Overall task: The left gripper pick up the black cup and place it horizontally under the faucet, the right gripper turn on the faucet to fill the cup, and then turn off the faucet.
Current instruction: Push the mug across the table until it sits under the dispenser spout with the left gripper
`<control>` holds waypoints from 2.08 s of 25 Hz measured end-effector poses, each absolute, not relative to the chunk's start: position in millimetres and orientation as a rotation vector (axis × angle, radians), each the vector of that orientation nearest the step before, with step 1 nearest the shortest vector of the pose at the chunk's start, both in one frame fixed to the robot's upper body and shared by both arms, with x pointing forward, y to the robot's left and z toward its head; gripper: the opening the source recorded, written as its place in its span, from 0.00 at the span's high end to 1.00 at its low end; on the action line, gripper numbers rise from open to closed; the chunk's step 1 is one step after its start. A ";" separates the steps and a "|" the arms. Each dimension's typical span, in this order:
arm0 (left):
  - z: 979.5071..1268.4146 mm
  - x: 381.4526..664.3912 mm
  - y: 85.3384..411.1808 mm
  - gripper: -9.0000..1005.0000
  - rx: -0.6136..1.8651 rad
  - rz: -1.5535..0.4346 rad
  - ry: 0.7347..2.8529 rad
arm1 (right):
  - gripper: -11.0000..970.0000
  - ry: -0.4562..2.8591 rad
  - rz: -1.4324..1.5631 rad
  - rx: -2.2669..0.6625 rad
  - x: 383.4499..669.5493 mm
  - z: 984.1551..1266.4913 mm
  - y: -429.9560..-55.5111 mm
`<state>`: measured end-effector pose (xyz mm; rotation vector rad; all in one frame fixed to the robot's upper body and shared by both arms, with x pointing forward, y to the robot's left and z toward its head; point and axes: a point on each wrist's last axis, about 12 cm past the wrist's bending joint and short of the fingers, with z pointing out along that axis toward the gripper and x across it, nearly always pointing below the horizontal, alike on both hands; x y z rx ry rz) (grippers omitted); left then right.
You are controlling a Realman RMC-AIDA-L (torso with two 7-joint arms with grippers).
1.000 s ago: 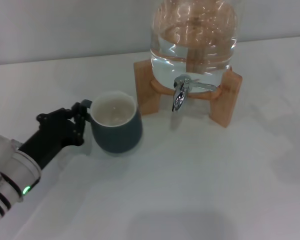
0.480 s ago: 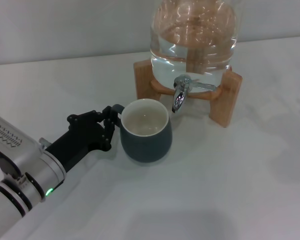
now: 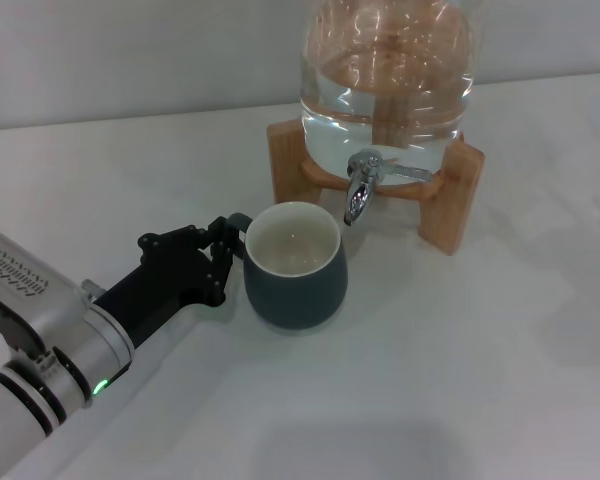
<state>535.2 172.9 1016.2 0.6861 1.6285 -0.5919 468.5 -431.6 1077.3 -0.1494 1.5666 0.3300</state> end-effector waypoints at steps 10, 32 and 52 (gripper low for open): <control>1011.1 537.8 173.4 0.89 0.687 -0.574 1.690 | 0.12 1.567 0.334 -0.144 468.7 1075.6 -430.4; 1012.0 546.4 146.9 0.90 0.700 -0.589 1.783 | 0.12 1.572 0.345 -0.155 466.8 1074.2 -428.6; 1024.0 553.3 130.1 0.88 0.735 -0.621 1.733 | 0.12 1.568 0.353 -0.159 464.2 1072.5 -426.9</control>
